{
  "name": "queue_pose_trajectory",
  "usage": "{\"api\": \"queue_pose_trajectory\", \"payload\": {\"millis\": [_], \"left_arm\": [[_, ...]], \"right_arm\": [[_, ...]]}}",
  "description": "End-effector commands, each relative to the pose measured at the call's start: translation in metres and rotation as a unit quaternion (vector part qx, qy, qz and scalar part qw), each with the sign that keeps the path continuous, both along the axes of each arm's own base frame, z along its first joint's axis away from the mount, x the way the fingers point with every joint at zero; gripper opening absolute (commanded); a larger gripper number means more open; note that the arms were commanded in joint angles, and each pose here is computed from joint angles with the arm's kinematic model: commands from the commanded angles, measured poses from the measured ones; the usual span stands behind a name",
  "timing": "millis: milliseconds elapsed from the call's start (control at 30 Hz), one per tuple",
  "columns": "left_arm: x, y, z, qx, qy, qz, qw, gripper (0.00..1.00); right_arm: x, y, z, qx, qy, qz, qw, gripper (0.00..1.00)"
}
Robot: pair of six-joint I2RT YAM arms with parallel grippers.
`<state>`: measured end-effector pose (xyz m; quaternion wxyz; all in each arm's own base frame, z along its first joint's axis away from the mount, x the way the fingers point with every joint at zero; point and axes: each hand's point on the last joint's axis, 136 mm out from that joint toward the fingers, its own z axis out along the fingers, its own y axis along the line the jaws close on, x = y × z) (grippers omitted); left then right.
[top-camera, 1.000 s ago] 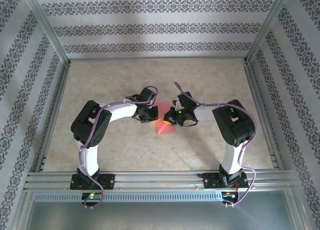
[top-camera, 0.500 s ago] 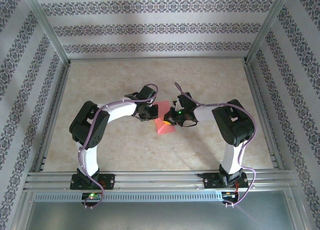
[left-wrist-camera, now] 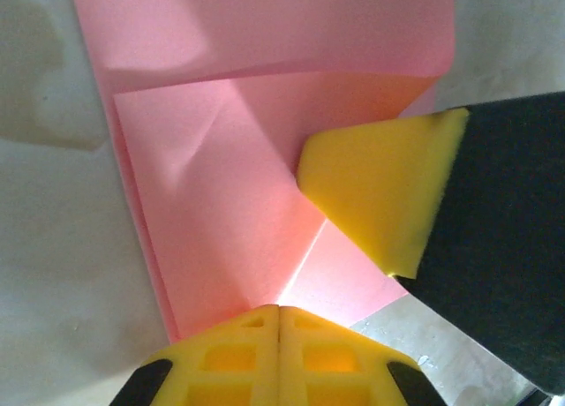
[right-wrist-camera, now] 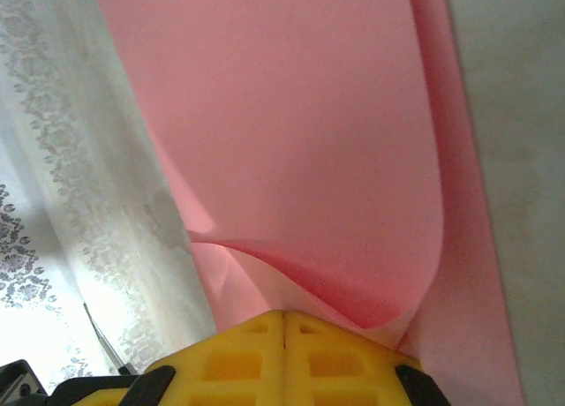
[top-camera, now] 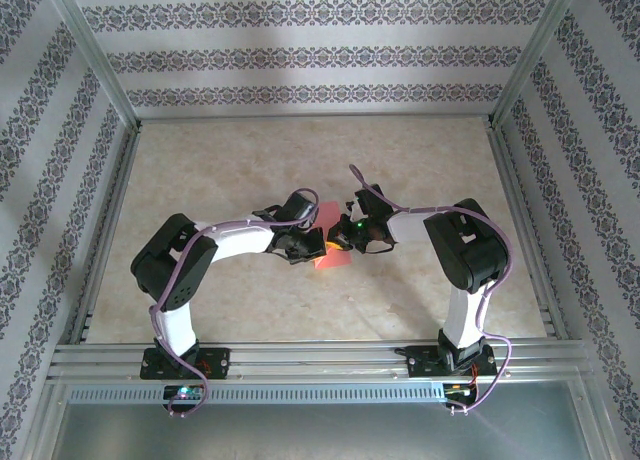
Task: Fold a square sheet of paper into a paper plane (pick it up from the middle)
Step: Fold the triangle a second time at the center of the table.
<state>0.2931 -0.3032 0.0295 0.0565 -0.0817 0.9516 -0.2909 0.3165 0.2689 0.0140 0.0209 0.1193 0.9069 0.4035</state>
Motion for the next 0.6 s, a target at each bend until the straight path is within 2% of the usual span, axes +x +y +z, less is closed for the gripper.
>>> {"api": "queue_pose_trajectory", "payload": {"millis": [0, 300, 467, 567], "left_arm": [[-0.003, -0.003, -0.009, -0.003, 0.011, 0.005, 1.000, 0.00], [-0.033, 0.016, -0.035, 0.040, 0.053, -0.019, 0.998, 0.00], [-0.070, 0.040, -0.042, 0.091, 0.077, -0.052, 0.992, 0.00], [-0.087, 0.049, -0.036, 0.094, 0.075, -0.061, 0.991, 0.00]], "right_arm": [[-0.026, -0.032, -0.057, -0.098, 0.076, -0.031, 0.992, 0.00], [-0.029, -0.036, -0.062, -0.114, 0.089, -0.036, 0.989, 0.00], [-0.032, -0.042, -0.066, -0.127, 0.100, -0.045, 0.986, 0.00], [-0.033, -0.043, -0.068, -0.130, 0.102, -0.048, 0.985, 0.00]]}}
